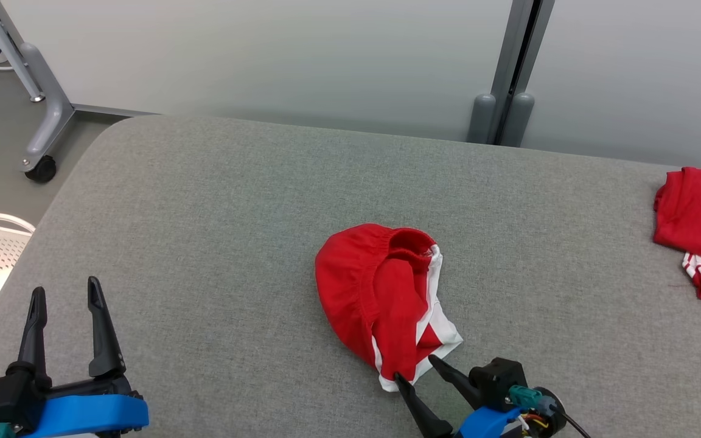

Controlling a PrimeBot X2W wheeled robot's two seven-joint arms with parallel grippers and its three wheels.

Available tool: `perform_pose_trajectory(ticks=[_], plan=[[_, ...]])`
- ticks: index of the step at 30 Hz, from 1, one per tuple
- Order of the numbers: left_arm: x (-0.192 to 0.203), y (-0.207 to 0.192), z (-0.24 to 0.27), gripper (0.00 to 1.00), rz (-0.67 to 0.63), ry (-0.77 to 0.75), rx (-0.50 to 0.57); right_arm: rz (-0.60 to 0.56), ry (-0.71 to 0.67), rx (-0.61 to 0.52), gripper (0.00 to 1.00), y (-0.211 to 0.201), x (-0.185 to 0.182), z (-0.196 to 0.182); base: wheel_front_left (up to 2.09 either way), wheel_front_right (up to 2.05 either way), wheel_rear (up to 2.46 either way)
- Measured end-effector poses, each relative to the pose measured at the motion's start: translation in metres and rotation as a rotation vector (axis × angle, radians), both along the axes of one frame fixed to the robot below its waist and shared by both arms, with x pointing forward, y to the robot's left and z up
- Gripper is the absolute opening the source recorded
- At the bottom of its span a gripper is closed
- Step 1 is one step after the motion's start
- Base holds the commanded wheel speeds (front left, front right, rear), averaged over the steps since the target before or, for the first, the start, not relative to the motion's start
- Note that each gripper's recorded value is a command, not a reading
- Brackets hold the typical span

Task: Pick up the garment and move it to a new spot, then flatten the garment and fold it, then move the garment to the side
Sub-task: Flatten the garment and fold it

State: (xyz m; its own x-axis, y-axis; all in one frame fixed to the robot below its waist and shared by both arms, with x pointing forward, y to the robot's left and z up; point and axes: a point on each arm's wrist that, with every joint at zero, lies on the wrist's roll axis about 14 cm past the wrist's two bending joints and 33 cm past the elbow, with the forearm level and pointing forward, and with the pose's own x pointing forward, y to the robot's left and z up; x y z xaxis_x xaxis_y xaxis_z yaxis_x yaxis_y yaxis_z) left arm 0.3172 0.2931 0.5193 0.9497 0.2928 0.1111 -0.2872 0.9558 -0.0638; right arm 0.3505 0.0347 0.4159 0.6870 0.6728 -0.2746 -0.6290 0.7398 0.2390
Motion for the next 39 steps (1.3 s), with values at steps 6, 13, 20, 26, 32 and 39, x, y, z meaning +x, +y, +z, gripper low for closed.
perform_pose_trajectory(ticks=[6, 13, 20, 26, 32, 39], plan=[[0.001, -0.001, -0.001, 1.0, -0.001, 0.001, -0.005, -0.026, 0.063, 0.045, 0.0, 0.001, -0.004, -0.005, 0.0, 0.0, 0.0], [0.002, -0.004, 0.0, 1.0, -0.006, -0.006, -0.006, -0.054, 0.05, 0.075, 0.0, -0.003, 0.007, 0.003, 0.0, 0.0, 0.0], [0.004, -0.006, 0.003, 1.0, -0.015, -0.015, -0.006, -0.174, -0.07, 0.117, 1.0, -0.036, 0.033, 0.027, 0.0, 0.0, 0.0], [0.005, -0.012, 0.004, 1.0, -0.037, -0.016, 0.003, -0.364, -0.263, 0.118, 1.0, -0.104, 0.065, 0.071, 0.0, 0.0, 0.0], [0.01, -0.023, 0.006, 1.0, -0.081, -0.023, 0.014, -0.533, -0.391, 0.079, 1.0, -0.167, 0.058, 0.098, 0.0, 0.0, 0.0], [0.015, -0.036, 0.013, 1.0, -0.133, -0.044, 0.017, -0.653, -0.414, 0.053, 1.0, -0.204, 0.023, 0.099, 0.0, 0.0, 0.0]])
